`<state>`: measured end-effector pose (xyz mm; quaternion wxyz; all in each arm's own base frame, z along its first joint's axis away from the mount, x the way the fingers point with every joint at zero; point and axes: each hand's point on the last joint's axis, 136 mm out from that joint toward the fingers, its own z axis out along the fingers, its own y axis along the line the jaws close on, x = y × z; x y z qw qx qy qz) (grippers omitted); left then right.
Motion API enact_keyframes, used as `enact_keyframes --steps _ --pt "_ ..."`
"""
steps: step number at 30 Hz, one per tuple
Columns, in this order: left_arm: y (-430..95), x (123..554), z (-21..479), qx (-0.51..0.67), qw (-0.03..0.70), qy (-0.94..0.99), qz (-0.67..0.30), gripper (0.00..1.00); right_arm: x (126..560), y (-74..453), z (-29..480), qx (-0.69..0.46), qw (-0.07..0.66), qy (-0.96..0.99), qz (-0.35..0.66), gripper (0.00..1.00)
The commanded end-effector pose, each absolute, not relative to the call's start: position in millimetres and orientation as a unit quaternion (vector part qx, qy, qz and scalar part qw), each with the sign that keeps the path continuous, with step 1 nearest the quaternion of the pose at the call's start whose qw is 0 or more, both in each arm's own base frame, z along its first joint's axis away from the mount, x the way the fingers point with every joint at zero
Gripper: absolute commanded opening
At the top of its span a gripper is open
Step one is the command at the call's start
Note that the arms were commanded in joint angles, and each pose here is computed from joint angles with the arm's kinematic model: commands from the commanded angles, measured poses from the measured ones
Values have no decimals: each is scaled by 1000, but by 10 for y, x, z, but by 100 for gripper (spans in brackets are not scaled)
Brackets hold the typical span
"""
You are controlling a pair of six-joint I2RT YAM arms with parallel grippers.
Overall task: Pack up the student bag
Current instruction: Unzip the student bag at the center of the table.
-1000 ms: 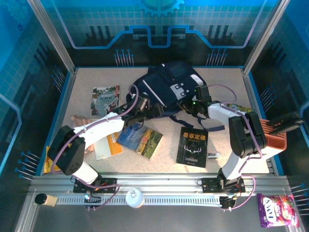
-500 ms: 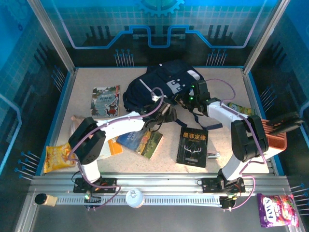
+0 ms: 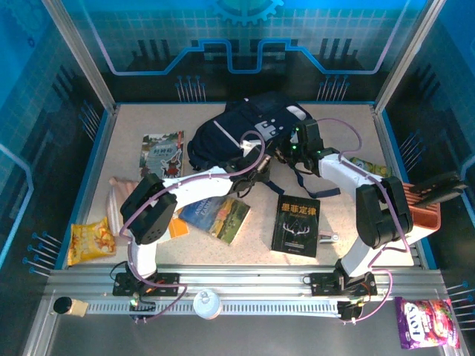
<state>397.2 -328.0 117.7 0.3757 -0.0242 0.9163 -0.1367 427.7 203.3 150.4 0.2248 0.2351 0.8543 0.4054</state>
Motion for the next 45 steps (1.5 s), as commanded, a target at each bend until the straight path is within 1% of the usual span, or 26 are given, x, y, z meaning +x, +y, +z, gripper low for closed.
enact_keyframes --steps 1,11,20,25,29,33,37,45 --pt "-3336 4094 1271 5 419 899 -127 36 4322 2246 2023 188 254 827 465 7" --pt "-3372 4218 1260 -1 434 893 -115 25 4310 2248 2036 188 253 827 466 7" --pt "-3375 4260 1213 -11 437 892 -111 25 4323 2252 2051 185 253 828 465 7" --pt "-3362 4257 1288 -11 442 890 -115 18 4324 2211 2030 190 258 830 456 7" --pt "-3293 4176 1271 -15 431 895 -116 13 4333 2194 1989 192 260 834 448 7" --pt "-3166 4074 1261 -18 419 899 -128 3 4359 2166 1959 194 263 836 440 7" --pt "-3016 3946 1264 -17 394 906 -157 2 4388 2135 1943 193 268 840 432 7" --pt "-2549 3719 1159 -7 377 912 -162 3 4421 2050 1910 195 273 847 412 6"
